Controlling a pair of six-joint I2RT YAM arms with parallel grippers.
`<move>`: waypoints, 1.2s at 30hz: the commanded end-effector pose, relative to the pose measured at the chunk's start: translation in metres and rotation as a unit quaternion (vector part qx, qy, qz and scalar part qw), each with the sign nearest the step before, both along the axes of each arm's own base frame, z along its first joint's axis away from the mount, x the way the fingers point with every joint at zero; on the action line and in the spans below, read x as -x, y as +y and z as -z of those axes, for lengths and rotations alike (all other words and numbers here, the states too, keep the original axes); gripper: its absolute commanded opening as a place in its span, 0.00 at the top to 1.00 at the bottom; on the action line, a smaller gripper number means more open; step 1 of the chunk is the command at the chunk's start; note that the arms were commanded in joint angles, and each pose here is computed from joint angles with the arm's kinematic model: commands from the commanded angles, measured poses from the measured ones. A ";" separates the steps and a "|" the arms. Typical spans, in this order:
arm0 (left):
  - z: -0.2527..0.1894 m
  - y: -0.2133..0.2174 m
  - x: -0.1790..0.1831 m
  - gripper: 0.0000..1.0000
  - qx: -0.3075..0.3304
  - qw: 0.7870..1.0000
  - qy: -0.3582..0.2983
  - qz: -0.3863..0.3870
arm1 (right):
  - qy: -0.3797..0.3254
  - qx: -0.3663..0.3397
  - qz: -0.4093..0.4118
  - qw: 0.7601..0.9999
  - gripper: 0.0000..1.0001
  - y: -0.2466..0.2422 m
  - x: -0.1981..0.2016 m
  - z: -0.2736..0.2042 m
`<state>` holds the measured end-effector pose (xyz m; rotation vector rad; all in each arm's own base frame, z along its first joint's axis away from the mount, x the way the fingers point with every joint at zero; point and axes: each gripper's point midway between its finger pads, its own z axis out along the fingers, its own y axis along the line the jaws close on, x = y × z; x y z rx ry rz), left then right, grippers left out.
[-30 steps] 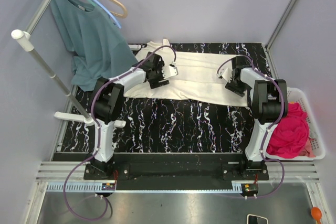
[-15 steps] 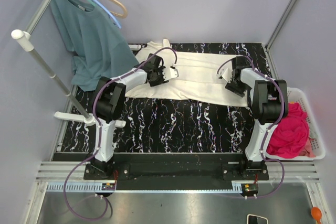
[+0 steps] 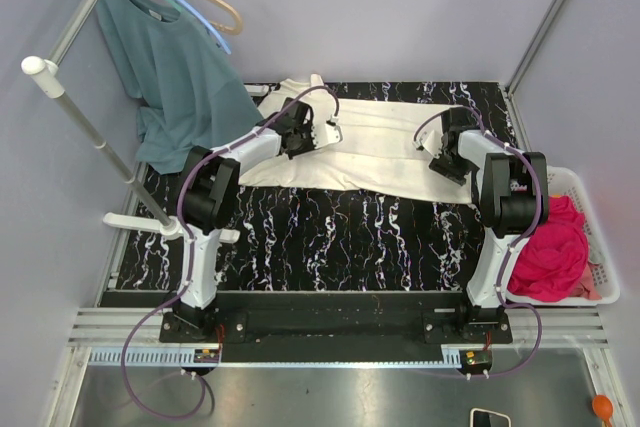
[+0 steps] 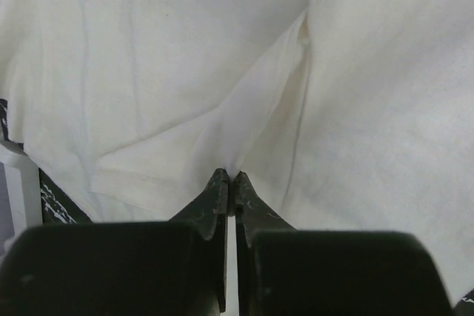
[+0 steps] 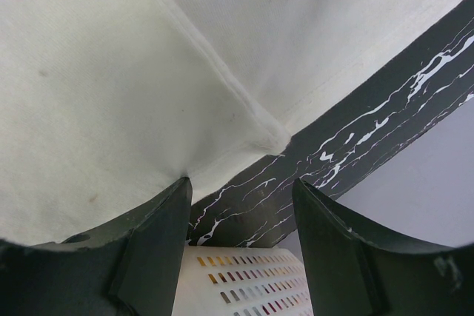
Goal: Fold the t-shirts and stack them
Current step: Fold the tshirt
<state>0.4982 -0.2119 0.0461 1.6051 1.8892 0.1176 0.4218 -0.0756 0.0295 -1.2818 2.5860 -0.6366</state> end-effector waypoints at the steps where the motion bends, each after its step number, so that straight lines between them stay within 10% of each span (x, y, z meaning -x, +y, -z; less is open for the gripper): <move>1: -0.037 -0.013 -0.032 1.00 0.021 0.997 -0.068 -0.014 | 0.020 0.012 -0.009 1.000 0.33 -0.007 0.013 -0.005; 15: -0.061 -0.035 -0.076 0.98 0.015 0.988 -0.153 -0.012 | 0.022 0.021 -0.007 1.000 0.33 -0.010 0.017 -0.006; 18: -0.062 -0.041 -0.078 0.81 0.013 0.986 -0.167 -0.011 | 0.022 0.023 -0.009 0.999 0.33 -0.010 0.017 -0.007; 19: -0.061 -0.041 -0.080 0.52 0.011 0.985 -0.171 -0.013 | 0.021 0.022 -0.008 0.999 0.33 -0.010 0.016 -0.008; 22: -0.065 -0.041 -0.087 0.24 0.009 0.980 -0.196 -0.028 | 0.020 0.021 -0.006 1.000 0.33 -0.010 0.017 -0.008; 26: -0.069 -0.036 -0.095 0.01 0.010 0.974 -0.220 -0.056 | 0.026 0.021 -0.007 0.999 0.33 -0.009 0.021 -0.005; 36: -0.091 -0.012 -0.065 0.01 0.033 0.966 -0.237 -0.095 | -0.007 -0.008 0.008 1.000 0.32 -0.001 0.012 -0.018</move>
